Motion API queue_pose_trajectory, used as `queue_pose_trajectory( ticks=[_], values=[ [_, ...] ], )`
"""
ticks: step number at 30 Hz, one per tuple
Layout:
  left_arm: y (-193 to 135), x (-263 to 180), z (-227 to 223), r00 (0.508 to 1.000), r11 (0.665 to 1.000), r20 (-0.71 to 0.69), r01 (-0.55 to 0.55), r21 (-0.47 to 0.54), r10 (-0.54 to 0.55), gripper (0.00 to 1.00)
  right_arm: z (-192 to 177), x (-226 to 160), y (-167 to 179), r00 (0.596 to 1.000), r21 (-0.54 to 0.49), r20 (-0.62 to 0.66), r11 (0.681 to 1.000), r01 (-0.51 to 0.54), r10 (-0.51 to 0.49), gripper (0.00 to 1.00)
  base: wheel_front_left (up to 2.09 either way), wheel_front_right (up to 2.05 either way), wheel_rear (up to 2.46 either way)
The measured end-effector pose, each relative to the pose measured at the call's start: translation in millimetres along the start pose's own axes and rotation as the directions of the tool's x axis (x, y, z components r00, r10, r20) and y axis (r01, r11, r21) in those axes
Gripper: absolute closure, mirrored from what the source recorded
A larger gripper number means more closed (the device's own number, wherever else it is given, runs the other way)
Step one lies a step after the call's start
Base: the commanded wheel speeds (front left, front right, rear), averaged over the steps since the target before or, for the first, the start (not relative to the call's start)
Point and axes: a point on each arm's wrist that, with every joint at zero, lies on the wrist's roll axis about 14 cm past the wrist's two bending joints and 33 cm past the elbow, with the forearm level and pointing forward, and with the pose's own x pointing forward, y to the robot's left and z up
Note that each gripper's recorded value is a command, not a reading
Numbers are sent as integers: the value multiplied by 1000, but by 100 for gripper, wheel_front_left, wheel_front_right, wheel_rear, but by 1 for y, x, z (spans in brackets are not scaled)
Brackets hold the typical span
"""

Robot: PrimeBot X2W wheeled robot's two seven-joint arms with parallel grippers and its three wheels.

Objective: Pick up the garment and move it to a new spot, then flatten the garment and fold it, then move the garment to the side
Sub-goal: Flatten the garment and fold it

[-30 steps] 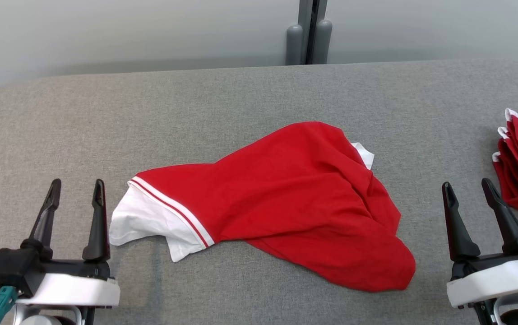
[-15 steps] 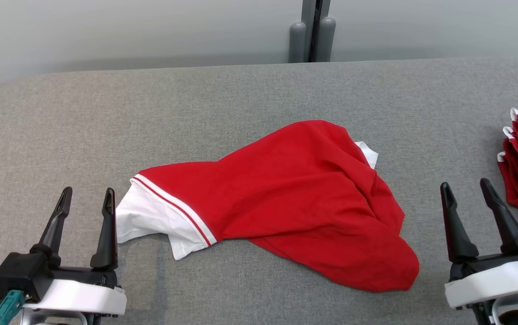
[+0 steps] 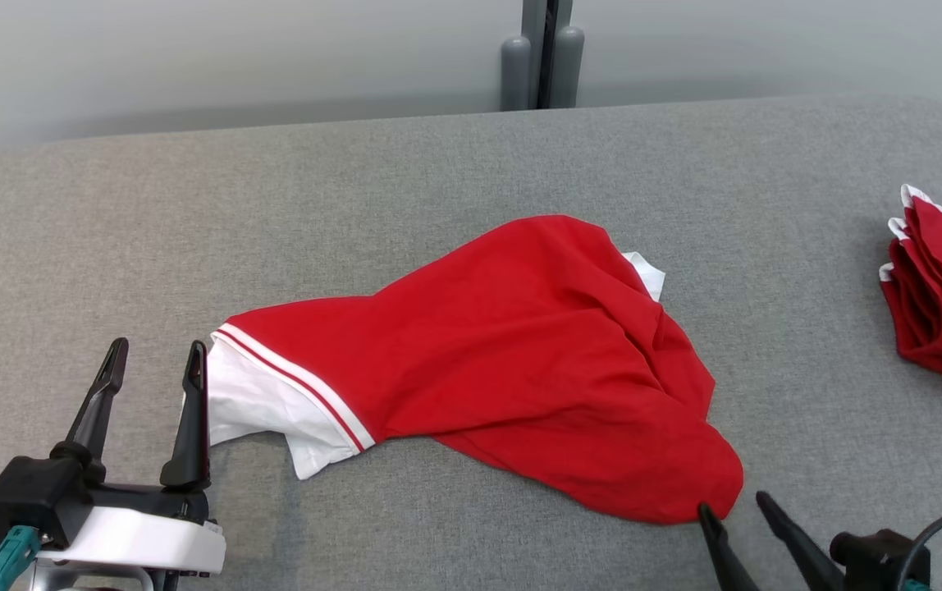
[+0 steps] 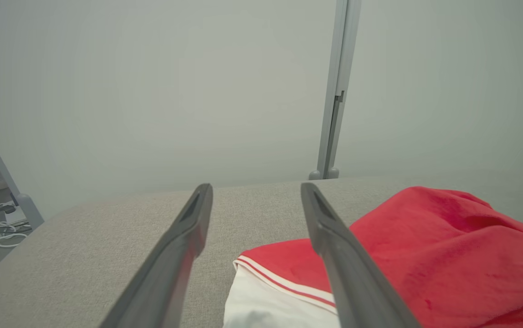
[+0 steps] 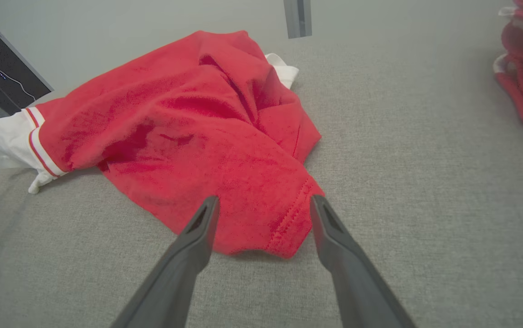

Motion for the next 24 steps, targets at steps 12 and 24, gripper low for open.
queue_pose_trajectory(
  ticks=[12,24],
  values=[
    [-1,9,-11,999,1000,-31,7,-1,-7,0,-41,12,-15,994,61,-104,997,40,-34,0,0,0,0],
    [1,6,-10,1000,1000,-23,-5,-3,5,0,-40,31,-1,997,107,-80,994,-6,15,100,0,0,0]
  ],
)
